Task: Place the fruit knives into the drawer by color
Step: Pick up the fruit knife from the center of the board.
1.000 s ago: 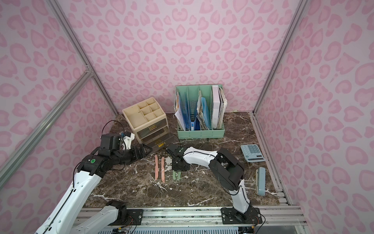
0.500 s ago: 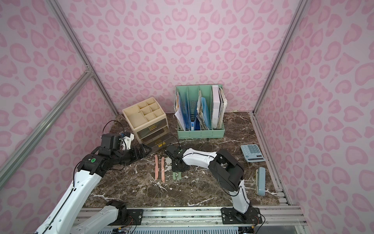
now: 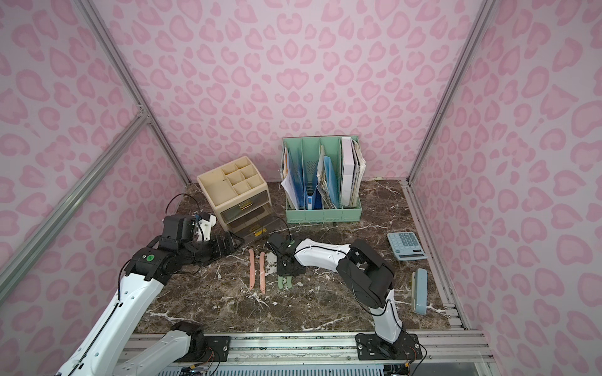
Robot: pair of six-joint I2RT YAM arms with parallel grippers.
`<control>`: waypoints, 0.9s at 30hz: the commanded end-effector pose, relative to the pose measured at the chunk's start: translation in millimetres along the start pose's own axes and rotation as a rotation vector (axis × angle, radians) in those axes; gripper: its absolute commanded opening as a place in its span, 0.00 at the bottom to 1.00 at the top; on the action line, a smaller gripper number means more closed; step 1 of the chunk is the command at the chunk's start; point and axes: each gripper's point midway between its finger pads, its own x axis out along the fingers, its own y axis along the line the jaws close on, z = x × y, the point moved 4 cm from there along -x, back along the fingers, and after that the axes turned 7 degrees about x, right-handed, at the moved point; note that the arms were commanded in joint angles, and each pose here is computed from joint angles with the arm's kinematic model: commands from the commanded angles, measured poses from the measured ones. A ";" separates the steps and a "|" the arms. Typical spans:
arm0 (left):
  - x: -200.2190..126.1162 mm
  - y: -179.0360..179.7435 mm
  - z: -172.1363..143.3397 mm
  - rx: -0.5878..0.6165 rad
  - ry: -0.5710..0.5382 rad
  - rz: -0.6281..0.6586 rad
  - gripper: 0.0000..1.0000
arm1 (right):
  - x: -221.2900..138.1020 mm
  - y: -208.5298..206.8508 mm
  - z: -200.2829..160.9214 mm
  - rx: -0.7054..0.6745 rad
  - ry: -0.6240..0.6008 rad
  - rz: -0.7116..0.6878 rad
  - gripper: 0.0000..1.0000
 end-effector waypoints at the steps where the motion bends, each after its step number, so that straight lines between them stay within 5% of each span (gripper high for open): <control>1: -0.4 0.3 0.2 -0.002 -0.005 0.001 0.99 | 2.4 -20.4 -10.6 -0.005 0.044 -0.095 0.00; 27: -0.7 -2.5 7.1 0.003 -0.019 0.001 0.99 | -25.4 -9.7 -2.0 0.003 0.005 -0.037 0.00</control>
